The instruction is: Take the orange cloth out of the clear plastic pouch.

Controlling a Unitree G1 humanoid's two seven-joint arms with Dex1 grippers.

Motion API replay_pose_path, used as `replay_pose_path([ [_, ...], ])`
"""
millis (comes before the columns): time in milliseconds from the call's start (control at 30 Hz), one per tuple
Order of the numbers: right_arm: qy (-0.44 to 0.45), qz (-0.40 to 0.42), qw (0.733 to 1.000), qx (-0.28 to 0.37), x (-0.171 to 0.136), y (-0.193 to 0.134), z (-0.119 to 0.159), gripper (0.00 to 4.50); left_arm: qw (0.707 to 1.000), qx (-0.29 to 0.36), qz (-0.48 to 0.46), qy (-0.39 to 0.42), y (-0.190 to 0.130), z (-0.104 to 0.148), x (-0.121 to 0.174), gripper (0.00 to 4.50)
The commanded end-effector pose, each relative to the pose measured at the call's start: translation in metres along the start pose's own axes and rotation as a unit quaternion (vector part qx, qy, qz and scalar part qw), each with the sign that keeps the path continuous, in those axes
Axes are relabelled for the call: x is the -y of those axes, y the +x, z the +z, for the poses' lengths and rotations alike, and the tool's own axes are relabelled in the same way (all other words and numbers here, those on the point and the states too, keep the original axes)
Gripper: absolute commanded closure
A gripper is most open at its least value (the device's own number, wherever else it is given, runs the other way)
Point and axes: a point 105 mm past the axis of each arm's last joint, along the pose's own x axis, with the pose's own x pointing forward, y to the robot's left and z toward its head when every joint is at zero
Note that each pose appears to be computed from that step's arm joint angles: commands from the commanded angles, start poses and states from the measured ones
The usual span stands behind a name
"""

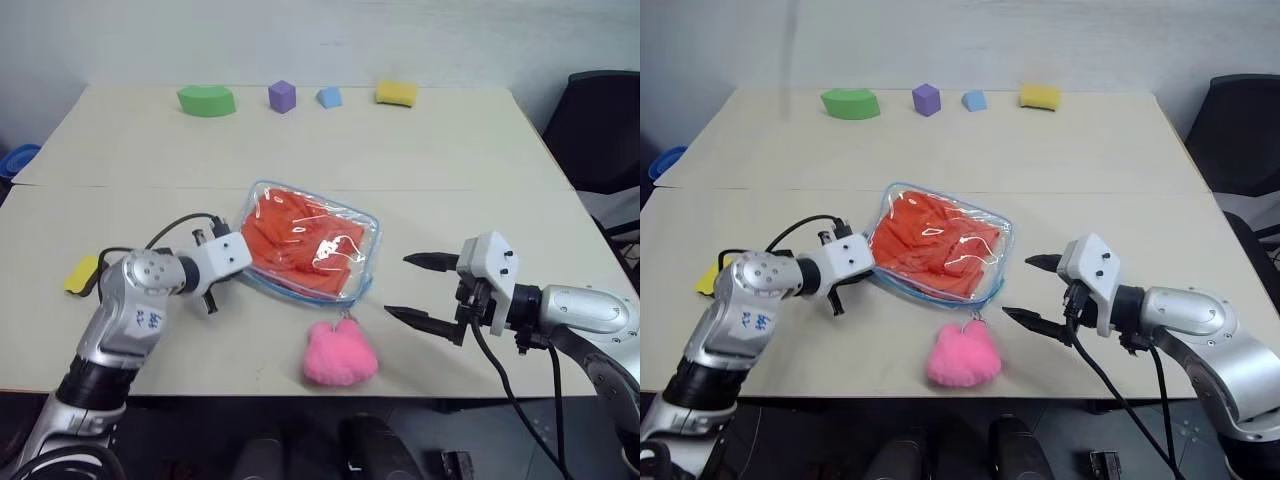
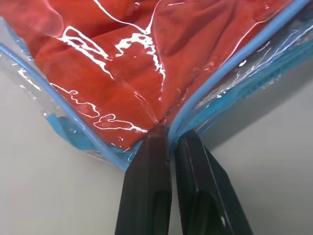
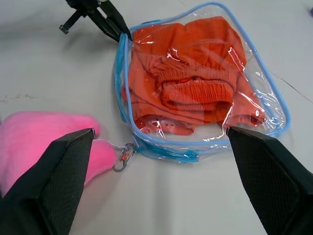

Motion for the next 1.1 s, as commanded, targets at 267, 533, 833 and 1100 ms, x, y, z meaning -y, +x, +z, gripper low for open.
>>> replay_pose_path([
  [267,-0.027,0.009,1.0,0.01,0.006,0.001,0.008,0.0,0.995,-0.05,0.045,-0.077,-0.012,-0.016,0.014,4.25],
  [533,-0.027,0.011,1.0,0.011,0.006,0.003,0.006,0.0,0.996,-0.021,0.064,-0.06,-0.023,-0.015,-0.009,2.17],
  [833,-0.021,0.009,1.0,0.012,0.005,0.002,0.005,0.0,0.996,0.074,-0.043,0.025,-0.041,-0.009,-0.006,1.88],
  [1100,-0.019,0.009,1.0,0.018,0.006,0.004,0.008,0.0,0.978,0.111,-0.109,0.137,-0.031,-0.011,-0.008,1.88],
])
